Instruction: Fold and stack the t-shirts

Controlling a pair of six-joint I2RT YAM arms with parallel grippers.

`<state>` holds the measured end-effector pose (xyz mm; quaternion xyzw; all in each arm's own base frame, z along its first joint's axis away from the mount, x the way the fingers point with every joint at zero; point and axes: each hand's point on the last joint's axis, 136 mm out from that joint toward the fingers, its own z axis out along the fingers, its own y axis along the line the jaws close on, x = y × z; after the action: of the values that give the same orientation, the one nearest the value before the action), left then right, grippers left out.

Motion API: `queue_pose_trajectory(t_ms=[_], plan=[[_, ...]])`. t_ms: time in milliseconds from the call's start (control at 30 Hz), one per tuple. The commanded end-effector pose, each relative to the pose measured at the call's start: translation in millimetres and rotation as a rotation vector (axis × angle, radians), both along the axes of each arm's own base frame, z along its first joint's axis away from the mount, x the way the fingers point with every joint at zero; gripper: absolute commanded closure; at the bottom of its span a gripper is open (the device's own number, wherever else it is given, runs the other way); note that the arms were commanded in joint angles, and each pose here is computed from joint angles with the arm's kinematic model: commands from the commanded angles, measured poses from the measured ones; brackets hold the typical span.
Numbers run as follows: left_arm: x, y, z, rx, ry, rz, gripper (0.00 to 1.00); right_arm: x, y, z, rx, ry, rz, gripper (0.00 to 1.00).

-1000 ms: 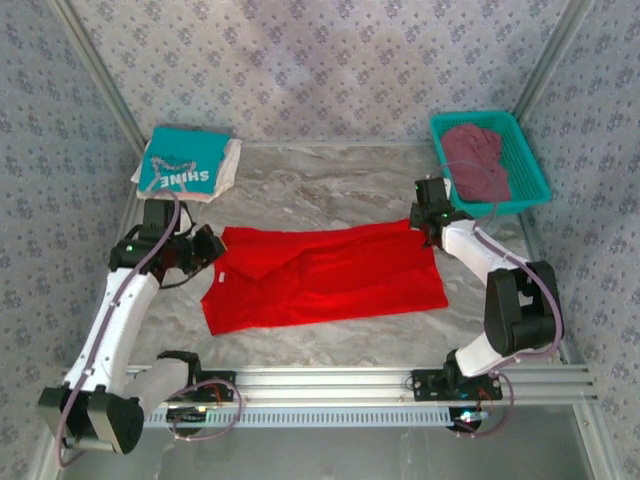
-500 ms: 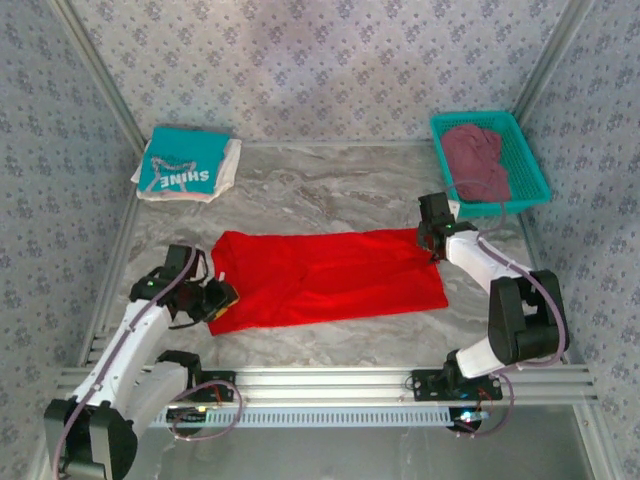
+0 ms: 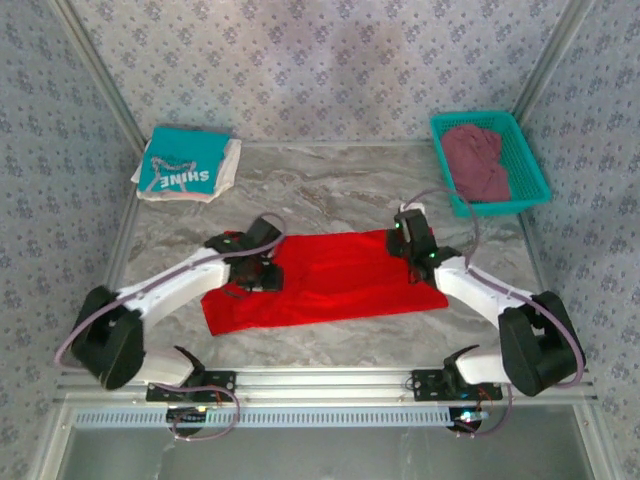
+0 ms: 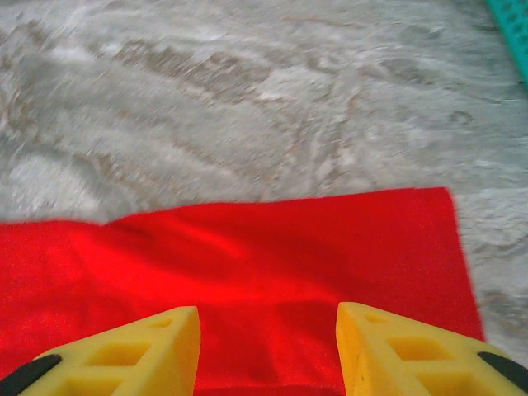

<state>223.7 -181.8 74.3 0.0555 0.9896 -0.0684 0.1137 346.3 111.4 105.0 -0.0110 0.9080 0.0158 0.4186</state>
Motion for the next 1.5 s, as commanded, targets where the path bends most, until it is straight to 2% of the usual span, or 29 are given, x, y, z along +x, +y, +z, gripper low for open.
queue_pose_trajectory(t_ms=[0,200,367,433,467,600,767,833,867,900,1000,1067,1267,1400,1467], plan=[[2,3,-15,0.072,-0.003,-0.036,0.54,6,9,27,0.018,-0.170,0.028,0.49],[1,-15,-40,0.027,0.052,-0.045,0.54,-7,4,42,0.027,-0.250,0.013,0.46],[-6,-7,-65,0.095,0.111,-0.040,0.58,-13,-5,48,0.029,-0.269,-0.013,0.44],[-7,-1,-68,0.126,0.111,-0.034,0.68,-14,-6,47,0.034,-0.273,-0.016,0.44],[-6,1,-67,0.138,0.108,-0.032,0.76,-14,-7,47,0.033,-0.271,-0.022,0.44],[-3,6,-46,0.166,0.088,-0.027,0.99,-12,-11,41,0.032,-0.249,-0.040,0.44],[-2,16,-21,0.196,0.072,-0.020,1.00,-9,-9,37,0.046,-0.231,-0.038,0.43],[-5,20,-14,0.205,0.079,-0.023,0.88,-9,-9,35,0.045,-0.223,-0.037,0.43],[-6,22,-13,0.206,0.082,-0.028,0.97,-8,-9,34,0.044,-0.218,-0.038,0.43],[-6,22,-10,0.204,0.080,-0.028,1.00,-8,-10,34,0.045,-0.215,-0.041,0.43],[-3,22,-10,0.189,0.070,-0.030,0.97,-7,-10,32,0.048,-0.205,-0.041,0.43],[-4,22,-13,0.186,0.079,-0.032,1.00,-7,-11,31,0.049,-0.203,-0.045,0.43],[-10,-2,-4,0.041,0.123,-0.083,1.00,-7,-13,30,0.057,-0.193,-0.053,0.43],[-16,-20,12,-0.165,0.141,-0.134,1.00,-7,-14,30,0.059,-0.187,-0.055,0.42],[-15,-20,14,-0.216,0.134,-0.139,1.00,-7,-14,30,0.066,-0.184,-0.054,0.42]])
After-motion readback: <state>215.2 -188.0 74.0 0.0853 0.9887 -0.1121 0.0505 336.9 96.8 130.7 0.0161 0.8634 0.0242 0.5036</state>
